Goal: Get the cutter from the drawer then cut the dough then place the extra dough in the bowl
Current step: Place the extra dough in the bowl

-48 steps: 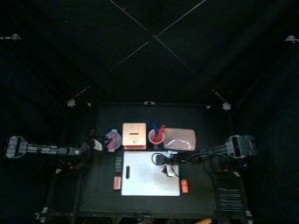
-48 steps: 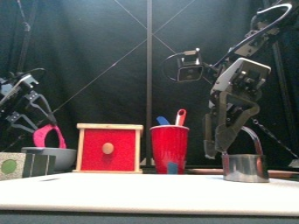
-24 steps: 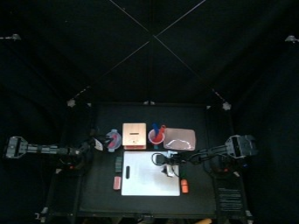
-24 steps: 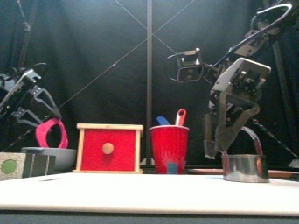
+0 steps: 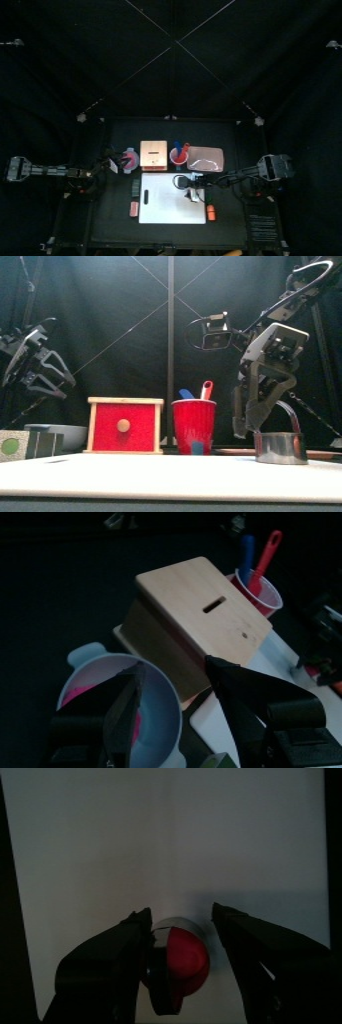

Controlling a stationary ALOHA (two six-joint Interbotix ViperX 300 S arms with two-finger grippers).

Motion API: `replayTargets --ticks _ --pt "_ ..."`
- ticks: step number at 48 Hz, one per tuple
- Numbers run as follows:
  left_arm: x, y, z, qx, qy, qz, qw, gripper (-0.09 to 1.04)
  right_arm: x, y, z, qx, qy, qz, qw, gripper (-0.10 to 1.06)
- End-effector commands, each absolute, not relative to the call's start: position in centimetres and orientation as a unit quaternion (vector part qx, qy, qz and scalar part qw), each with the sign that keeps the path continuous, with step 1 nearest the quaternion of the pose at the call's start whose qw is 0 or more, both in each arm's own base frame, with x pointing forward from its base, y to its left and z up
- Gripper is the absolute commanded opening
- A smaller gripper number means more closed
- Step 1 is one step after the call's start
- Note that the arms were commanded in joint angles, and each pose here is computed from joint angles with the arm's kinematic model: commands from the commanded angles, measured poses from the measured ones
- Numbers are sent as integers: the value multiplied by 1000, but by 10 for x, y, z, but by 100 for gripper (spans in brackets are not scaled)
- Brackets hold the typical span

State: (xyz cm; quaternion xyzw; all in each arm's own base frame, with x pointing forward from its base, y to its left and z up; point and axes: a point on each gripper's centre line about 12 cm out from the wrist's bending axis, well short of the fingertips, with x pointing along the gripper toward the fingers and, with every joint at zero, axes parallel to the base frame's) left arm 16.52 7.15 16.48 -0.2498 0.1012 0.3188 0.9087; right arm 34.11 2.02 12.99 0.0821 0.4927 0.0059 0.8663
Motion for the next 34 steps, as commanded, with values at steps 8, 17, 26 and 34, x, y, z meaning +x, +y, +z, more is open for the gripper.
replayTargets --ticks 8,17,26,34 --pt "184 57 189 -76 83 216 970 87 360 19 155 63 447 12 892 86" --pt "192 45 199 3 71 162 984 86 372 16 166 37 406 13 913 86" --pt "199 35 206 53 57 124 989 86 384 12 179 17 328 8 945 86" --pt "214 23 214 83 48 88 992 86 390 6 189 7 245 0 970 86"
